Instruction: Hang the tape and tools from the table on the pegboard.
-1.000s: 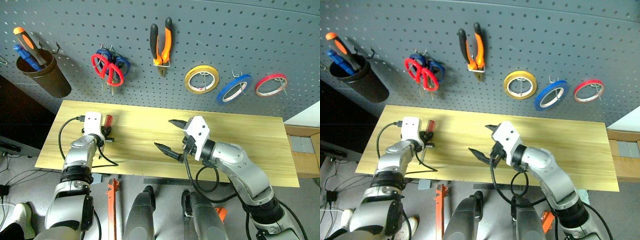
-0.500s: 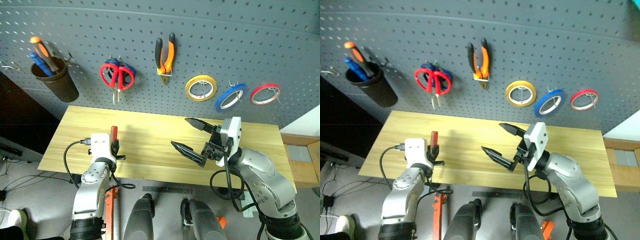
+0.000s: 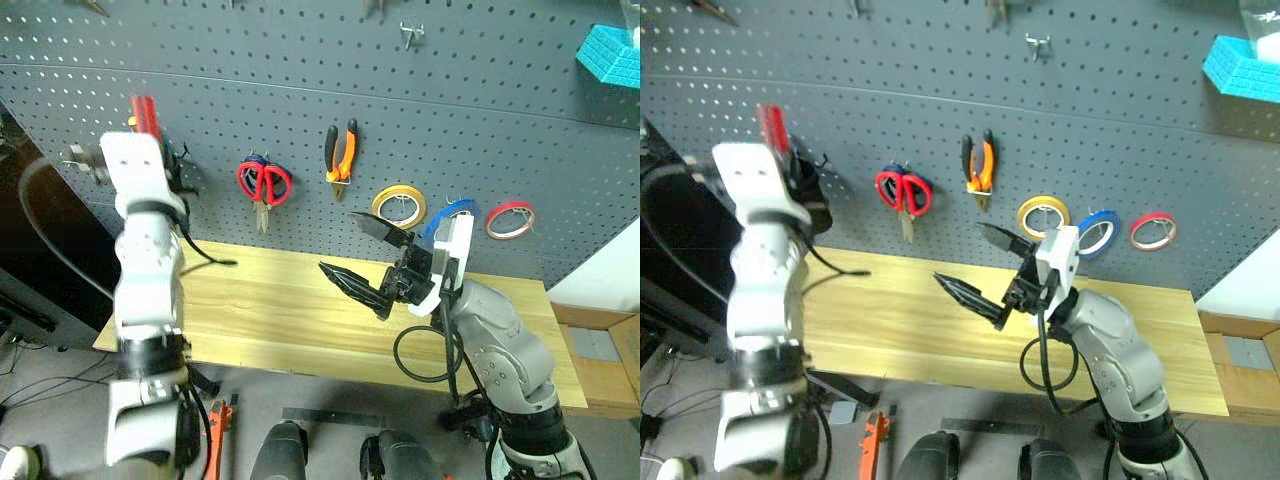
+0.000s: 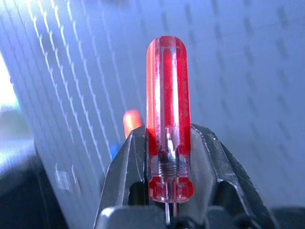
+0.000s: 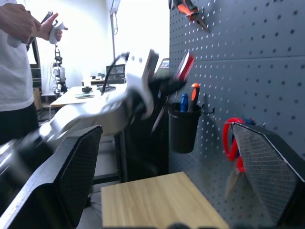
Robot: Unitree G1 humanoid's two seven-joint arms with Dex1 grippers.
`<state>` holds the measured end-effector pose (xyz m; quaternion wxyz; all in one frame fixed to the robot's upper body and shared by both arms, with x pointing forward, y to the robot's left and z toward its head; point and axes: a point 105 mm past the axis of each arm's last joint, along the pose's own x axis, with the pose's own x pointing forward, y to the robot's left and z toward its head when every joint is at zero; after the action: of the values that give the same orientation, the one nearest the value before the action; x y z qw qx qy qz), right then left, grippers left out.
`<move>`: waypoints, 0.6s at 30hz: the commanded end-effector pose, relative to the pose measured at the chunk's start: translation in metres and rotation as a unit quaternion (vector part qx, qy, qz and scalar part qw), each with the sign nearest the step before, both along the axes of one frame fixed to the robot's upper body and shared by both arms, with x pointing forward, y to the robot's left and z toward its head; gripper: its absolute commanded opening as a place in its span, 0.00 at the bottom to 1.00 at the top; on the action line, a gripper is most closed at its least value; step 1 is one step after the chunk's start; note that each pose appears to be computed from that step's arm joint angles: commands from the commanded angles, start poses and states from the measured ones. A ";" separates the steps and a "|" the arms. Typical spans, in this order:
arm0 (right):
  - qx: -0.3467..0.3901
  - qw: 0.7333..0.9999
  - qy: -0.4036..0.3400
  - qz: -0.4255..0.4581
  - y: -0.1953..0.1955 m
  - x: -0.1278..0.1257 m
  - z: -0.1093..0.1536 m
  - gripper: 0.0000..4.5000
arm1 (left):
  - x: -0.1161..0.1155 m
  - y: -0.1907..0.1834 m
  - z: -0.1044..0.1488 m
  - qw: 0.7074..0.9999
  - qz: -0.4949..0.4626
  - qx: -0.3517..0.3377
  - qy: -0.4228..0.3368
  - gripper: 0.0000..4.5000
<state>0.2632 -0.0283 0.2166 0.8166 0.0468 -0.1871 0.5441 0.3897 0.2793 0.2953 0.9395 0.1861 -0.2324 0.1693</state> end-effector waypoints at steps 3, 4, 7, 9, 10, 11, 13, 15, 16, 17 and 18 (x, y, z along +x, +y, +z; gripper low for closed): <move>0.018 0.999 -0.033 -0.012 -0.002 0.004 0.015 1.00 | 0.006 0.010 0.052 0.996 -0.001 0.050 -0.080 0.18; 0.022 0.999 -0.033 -0.016 -0.002 0.005 0.016 1.00 | 0.008 0.012 0.055 0.995 0.001 0.049 -0.083 0.18; 0.026 0.999 -0.032 -0.021 -0.004 0.005 0.018 1.00 | 0.014 0.016 0.058 0.995 0.002 0.044 -0.089 0.18; 0.027 0.999 -0.032 -0.025 -0.003 0.005 0.018 1.00 | 0.019 0.019 0.057 0.995 0.002 0.040 -0.086 0.18; 0.028 0.999 -0.031 -0.027 -0.004 0.006 0.018 1.00 | 0.021 0.021 0.056 0.996 0.004 0.034 -0.083 0.18; 0.028 0.999 -0.031 -0.029 -0.004 0.006 0.019 1.00 | 0.023 0.024 0.054 0.996 0.005 0.026 -0.080 0.18; 0.029 0.999 -0.031 -0.031 -0.004 0.006 0.019 1.00 | 0.026 0.027 0.053 0.997 0.007 0.015 -0.078 0.18; 0.027 0.999 -0.029 -0.033 -0.004 0.007 0.019 1.00 | 0.029 0.025 0.052 0.997 0.003 0.017 -0.075 0.18; 0.027 0.999 -0.028 -0.033 -0.004 0.007 0.019 1.00 | 0.032 0.023 0.049 0.997 -0.001 0.011 -0.070 0.18; 0.027 0.999 -0.026 -0.033 -0.003 0.008 0.019 1.00 | 0.035 0.022 0.047 0.998 -0.004 0.008 -0.065 0.18; 0.026 0.999 -0.025 -0.033 -0.003 0.008 0.019 1.00 | 0.037 0.021 0.046 0.998 -0.007 0.006 -0.063 0.18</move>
<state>0.2759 -0.0304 0.2207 0.8352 0.0526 -0.1947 0.5116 0.4293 0.3061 0.3201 0.9316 0.1806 -0.2597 0.1793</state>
